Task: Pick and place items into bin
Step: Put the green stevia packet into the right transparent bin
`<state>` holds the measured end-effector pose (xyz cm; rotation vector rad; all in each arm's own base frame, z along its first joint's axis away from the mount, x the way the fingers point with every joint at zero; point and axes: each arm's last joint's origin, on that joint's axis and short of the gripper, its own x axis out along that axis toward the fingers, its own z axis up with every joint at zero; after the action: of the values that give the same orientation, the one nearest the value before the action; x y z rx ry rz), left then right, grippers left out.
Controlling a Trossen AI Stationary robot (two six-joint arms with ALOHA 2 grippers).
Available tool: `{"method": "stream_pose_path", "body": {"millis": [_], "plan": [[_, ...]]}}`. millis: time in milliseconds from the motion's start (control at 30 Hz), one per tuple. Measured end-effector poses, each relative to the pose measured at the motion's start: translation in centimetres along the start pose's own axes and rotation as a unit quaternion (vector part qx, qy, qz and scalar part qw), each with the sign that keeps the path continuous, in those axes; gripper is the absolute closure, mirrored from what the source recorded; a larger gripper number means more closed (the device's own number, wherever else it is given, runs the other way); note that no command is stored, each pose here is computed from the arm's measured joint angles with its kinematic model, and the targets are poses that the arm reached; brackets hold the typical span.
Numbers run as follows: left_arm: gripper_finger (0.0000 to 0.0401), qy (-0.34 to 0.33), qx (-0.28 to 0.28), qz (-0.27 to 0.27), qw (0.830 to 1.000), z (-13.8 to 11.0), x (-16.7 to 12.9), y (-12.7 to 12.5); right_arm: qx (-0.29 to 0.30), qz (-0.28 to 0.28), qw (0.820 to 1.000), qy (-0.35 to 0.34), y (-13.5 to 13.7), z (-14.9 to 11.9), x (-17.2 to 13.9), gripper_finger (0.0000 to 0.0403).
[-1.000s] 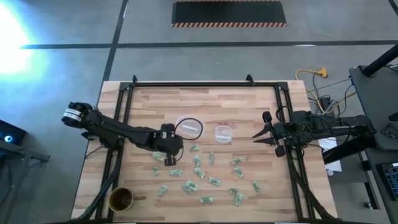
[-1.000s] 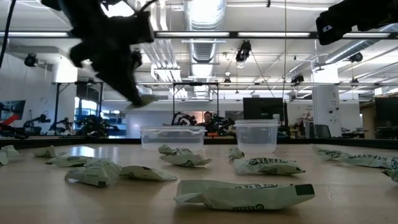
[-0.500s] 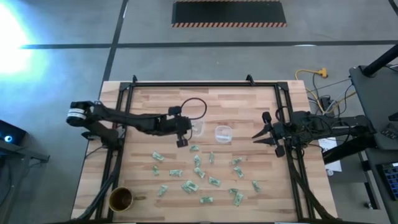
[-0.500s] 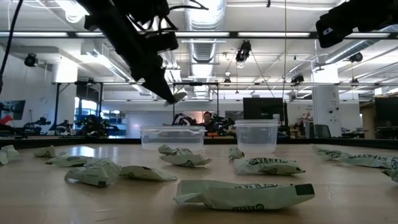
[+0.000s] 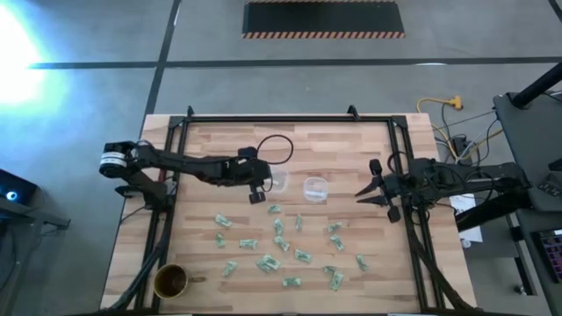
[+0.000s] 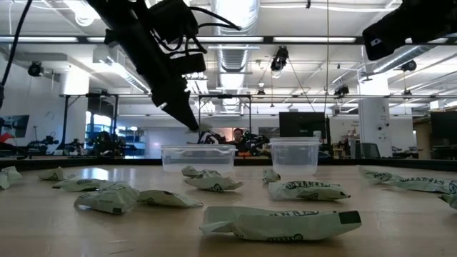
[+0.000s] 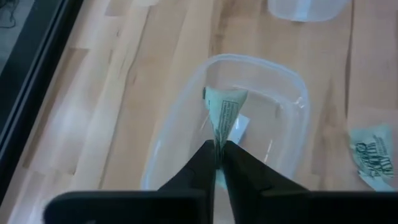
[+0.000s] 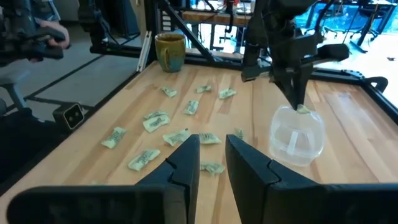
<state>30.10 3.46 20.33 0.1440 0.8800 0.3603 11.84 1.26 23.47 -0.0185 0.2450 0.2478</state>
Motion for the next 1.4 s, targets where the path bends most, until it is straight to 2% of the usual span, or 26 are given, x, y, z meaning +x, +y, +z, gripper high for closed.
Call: {"method": "stream_pose_path", "body": {"millis": [267,400,533,633,967,1400], "plan": [[0.0288,-0.002,-0.003,0.002,1.000,0.1,-0.3,0.3,-0.008,0.001,1.000,0.027,-0.1,-1.1,0.9,0.0335],[0.0266,-0.005,-0.002,-0.012,1.000,0.2,-0.8,0.1,0.024,0.011,0.998,0.049,-0.2,-1.5,1.5,0.0335],[0.0263,-0.007,0.010,-0.030,0.999,0.1,-1.3,-1.0,0.033,0.067,0.994,0.084,0.2,-2.1,2.5,0.0335],[0.0263,-0.006,0.020,-0.038,0.999,0.0,-1.5,-1.7,0.018,0.083,0.989,0.119,0.7,-2.7,3.5,0.0335],[0.0263,-0.013,0.045,-0.059,0.997,0.0,-2.2,-3.5,-0.022,0.006,0.973,0.229,1.2,-5.3,6.7,0.0335],[0.0263,-0.016,0.037,-0.075,0.996,-0.2,-3.9,-4.4,-0.006,0.004,0.951,0.310,1.1,-7.5,9.8,0.0335]]}}
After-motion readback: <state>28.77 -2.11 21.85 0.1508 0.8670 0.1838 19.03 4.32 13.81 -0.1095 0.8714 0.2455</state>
